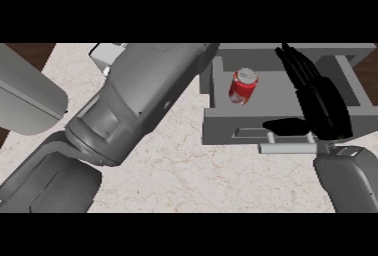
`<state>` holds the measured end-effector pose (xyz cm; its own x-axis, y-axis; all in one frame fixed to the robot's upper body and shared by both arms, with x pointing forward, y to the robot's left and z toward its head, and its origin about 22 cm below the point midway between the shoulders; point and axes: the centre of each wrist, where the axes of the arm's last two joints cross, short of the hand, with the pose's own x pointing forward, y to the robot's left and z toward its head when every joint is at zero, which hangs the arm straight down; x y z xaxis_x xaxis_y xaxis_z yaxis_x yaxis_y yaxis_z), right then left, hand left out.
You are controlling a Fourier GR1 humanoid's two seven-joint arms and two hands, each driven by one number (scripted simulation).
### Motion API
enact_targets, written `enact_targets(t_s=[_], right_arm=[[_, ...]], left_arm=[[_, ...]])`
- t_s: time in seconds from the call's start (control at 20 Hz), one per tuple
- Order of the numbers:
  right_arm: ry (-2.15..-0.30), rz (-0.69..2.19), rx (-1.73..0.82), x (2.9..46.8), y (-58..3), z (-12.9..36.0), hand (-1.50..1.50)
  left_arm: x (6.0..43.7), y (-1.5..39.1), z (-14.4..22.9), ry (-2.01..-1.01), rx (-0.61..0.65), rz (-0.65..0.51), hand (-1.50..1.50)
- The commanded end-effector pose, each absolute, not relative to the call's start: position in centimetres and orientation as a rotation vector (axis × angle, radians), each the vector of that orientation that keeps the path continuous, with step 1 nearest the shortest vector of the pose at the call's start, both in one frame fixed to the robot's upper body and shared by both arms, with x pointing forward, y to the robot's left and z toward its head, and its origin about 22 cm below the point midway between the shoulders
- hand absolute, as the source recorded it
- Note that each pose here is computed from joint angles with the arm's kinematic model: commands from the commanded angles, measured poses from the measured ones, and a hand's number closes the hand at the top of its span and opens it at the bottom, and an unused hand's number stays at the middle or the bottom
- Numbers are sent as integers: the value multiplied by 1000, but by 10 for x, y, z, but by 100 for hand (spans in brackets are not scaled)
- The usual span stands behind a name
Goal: Pick up the can, place it into the drawer and close the drawer
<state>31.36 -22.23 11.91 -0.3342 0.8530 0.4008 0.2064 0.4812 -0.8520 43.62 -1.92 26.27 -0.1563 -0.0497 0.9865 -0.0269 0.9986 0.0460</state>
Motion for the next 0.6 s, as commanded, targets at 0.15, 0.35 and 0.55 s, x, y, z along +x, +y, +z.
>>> enact_targets(t_s=[0.15, 0.35, 0.55], right_arm=[[-1763, 989, -998, 361, -202, 77, -150], [-1757, 991, -1043, 373, -185, 60, -150], [-1749, 946, -1129, 393, -197, 46, -150]], left_arm=[[441, -6, 267, -1731, 48, -14, -150], [454, 31, 253, -1723, 64, 24, -150], [452, 32, 273, -1711, 85, 5, -150]])
